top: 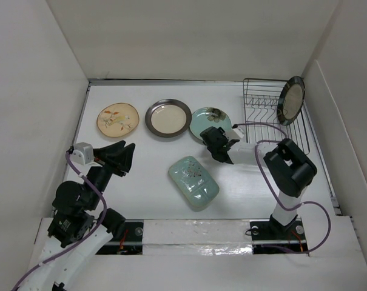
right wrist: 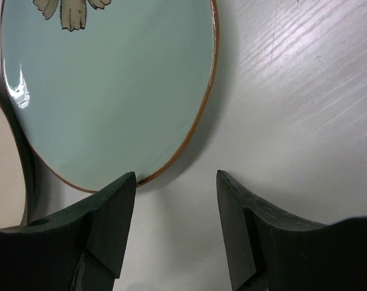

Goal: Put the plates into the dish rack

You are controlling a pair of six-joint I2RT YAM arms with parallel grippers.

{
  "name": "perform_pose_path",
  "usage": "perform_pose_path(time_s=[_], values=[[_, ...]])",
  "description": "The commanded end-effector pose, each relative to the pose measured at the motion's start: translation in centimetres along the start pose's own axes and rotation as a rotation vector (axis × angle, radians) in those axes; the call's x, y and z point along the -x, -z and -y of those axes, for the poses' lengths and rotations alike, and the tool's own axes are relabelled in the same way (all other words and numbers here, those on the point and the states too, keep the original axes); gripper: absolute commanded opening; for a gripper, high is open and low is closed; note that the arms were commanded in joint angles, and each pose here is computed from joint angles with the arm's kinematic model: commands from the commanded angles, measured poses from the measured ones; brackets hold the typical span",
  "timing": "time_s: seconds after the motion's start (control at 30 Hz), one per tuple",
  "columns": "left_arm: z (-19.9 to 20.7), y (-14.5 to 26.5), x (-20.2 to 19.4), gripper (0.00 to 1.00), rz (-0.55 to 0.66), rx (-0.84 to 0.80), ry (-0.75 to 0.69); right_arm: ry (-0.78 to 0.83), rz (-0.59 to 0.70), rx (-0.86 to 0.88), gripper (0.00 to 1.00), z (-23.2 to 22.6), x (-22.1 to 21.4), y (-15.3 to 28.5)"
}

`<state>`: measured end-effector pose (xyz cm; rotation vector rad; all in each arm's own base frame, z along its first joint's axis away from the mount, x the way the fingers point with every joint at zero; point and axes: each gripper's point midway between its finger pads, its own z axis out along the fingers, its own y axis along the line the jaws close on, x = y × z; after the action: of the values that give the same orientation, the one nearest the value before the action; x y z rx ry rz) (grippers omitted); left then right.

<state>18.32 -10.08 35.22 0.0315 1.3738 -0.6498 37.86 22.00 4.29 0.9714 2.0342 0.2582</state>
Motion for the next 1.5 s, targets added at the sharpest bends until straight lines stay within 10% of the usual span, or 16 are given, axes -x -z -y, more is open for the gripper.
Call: perform_pose_path(time_s=[0.0,0.5,1.03,1.47], values=[[1.0,0.2,1.6,0.38,0.051,-0.040,0.020,-0.125,0.051,-0.015,0.61,-1.3,0.7,-0.4],[1.7,0.7,1.8,0.38,0.051,-0.073,0.036,-0.314,0.070,-0.070,0.44,-1.4,-1.3,-3.4],[1.9,0.2,0.9,0.39,0.018,-0.075,0.030,-0.298,0.266,-0.080,0.00,-1.8,3.0,-2.1],[1.4,-0.2,0.4,0.39,0.007,-0.050,0.023,-0.123,0.533,-0.076,0.00,-4.1,10.8,3.0]])
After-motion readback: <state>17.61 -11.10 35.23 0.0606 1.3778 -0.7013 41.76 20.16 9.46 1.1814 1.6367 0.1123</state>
